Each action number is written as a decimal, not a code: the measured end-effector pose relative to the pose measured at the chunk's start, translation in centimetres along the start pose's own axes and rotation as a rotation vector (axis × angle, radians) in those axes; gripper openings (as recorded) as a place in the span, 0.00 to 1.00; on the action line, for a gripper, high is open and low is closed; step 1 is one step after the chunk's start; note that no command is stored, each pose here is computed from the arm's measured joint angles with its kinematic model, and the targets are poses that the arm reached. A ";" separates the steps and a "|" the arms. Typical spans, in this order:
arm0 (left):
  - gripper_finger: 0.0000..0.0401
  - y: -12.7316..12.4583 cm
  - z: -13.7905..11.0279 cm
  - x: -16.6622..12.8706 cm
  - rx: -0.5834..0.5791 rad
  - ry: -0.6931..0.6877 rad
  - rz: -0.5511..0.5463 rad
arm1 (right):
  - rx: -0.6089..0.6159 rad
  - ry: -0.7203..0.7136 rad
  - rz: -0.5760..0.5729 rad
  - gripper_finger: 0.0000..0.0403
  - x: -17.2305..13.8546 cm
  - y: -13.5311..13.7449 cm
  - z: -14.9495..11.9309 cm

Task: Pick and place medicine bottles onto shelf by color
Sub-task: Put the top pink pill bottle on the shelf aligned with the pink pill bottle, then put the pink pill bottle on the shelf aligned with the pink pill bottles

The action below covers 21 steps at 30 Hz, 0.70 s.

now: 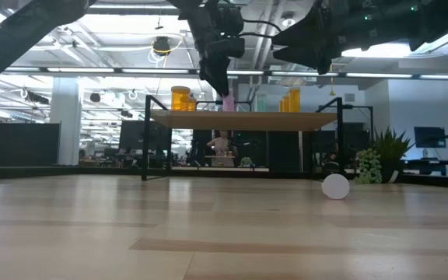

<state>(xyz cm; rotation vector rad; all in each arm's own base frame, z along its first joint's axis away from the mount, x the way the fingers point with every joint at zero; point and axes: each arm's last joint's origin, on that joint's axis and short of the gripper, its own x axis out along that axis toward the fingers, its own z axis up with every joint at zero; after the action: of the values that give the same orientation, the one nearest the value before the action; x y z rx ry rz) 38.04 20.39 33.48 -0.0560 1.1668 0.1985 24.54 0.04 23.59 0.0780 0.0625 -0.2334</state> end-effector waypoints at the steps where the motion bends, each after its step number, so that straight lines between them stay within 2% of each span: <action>1: 0.29 -0.1 0.1 0.2 0.003 -0.003 -0.001 | 0.000 0.000 0.000 0.62 0.0 0.0 0.0; 9: 0.29 0.3 -0.1 3.2 -0.011 0.084 -0.021 | -0.003 0.011 -0.001 0.62 0.0 0.0 -0.1; 21: 0.29 0.3 -0.3 2.1 -0.003 0.103 0.016 | -0.007 0.016 -0.003 0.62 0.0 -0.1 -0.2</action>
<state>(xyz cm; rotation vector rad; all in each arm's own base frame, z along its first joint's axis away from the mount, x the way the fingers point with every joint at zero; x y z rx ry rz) 38.51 20.88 31.44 -0.0600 1.2700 0.2139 24.52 0.00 23.44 0.0728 0.0794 -0.2351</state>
